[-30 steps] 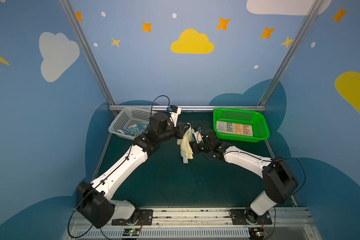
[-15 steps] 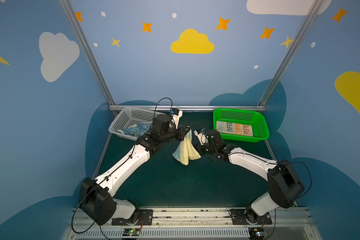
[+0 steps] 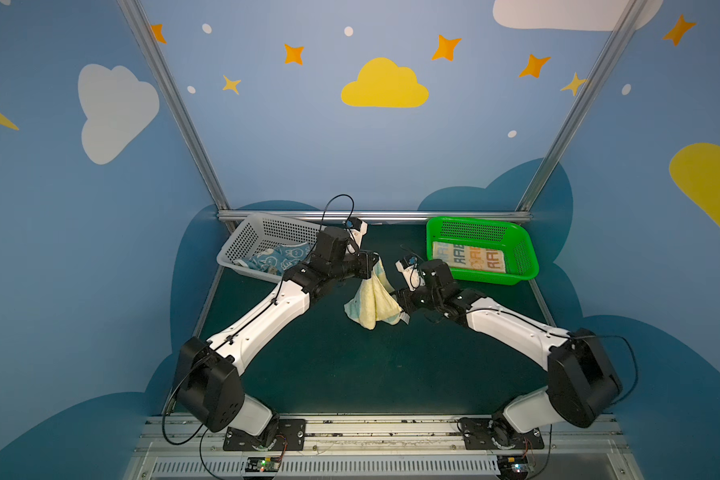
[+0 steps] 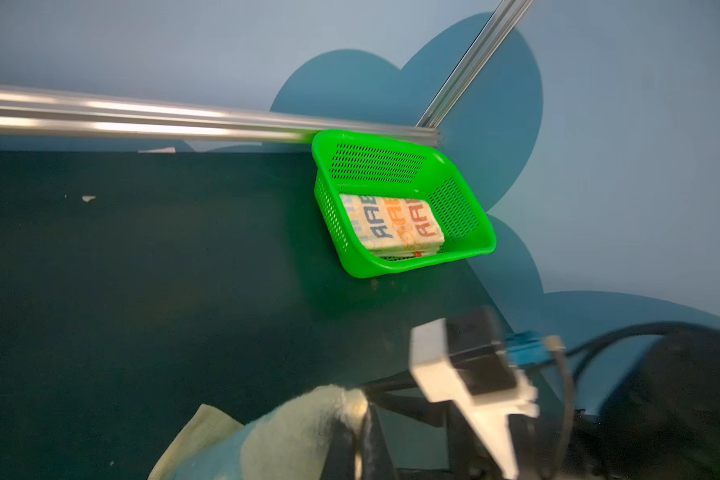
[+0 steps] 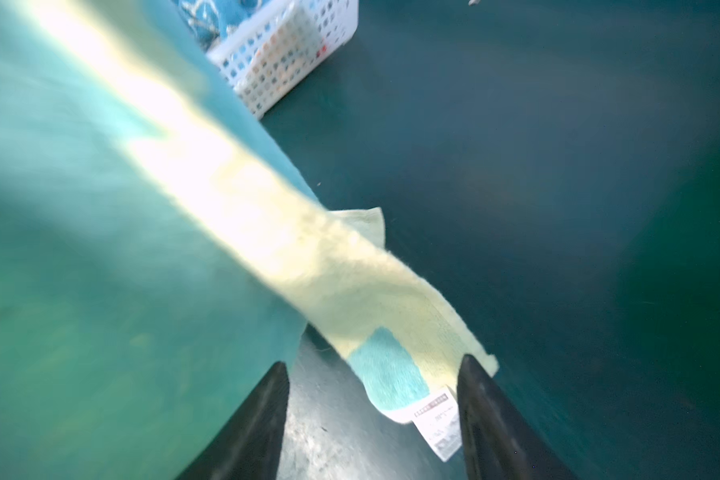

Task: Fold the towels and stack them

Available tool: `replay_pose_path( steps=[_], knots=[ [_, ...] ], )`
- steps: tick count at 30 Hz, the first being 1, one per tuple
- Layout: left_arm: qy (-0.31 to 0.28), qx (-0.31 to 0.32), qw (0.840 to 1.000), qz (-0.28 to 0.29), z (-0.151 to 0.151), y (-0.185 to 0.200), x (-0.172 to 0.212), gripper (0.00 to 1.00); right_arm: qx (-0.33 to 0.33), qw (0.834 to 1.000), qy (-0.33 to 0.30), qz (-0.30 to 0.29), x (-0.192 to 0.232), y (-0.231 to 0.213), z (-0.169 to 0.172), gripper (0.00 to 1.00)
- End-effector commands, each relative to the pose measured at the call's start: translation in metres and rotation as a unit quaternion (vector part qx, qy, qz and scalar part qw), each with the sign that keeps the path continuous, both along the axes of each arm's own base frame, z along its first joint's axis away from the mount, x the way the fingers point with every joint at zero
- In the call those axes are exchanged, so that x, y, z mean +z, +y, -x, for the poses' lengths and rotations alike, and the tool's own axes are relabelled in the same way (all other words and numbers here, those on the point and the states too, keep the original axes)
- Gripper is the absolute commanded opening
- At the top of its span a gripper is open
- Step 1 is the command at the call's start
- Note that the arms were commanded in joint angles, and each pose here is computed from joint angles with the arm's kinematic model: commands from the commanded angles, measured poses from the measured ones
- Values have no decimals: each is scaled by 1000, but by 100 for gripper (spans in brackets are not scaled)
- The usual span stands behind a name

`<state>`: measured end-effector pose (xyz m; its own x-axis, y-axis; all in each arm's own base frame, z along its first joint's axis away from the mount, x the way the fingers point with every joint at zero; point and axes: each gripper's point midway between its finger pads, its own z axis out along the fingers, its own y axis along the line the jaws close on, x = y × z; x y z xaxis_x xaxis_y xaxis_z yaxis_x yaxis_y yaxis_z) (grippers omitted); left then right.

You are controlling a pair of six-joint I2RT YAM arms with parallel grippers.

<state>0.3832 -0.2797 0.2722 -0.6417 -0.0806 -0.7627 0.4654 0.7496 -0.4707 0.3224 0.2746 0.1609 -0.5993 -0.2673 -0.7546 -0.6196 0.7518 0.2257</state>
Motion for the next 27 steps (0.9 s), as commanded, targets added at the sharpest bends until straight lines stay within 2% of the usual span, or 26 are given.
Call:
replay_pose_path(
  steps=[1,5,11,16,23,27],
  knots=[
    [2,1,1000,-19,-12,-4,-8,4,-7,1000,-17,23,8,-21,8,59],
    [30,-12,999,-34,-25,-17,-29,4,10,999,-31,16,9,-24,16,55],
    [53,-36,997,-30,-33,-33,-46,4,24,999,-20,-1,-6,-15,17,56],
    [64,-47,996,-35,-36,-38,-54,4,24,1000,-19,-4,-10,-6,4,61],
    [64,-67,995,-37,-35,-43,-55,4,-7,1000,-22,19,-22,-7,-26,63],
    [62,-71,994,-45,-34,-43,-56,4,-9,1000,-22,10,-17,-8,-37,63]
  ],
)
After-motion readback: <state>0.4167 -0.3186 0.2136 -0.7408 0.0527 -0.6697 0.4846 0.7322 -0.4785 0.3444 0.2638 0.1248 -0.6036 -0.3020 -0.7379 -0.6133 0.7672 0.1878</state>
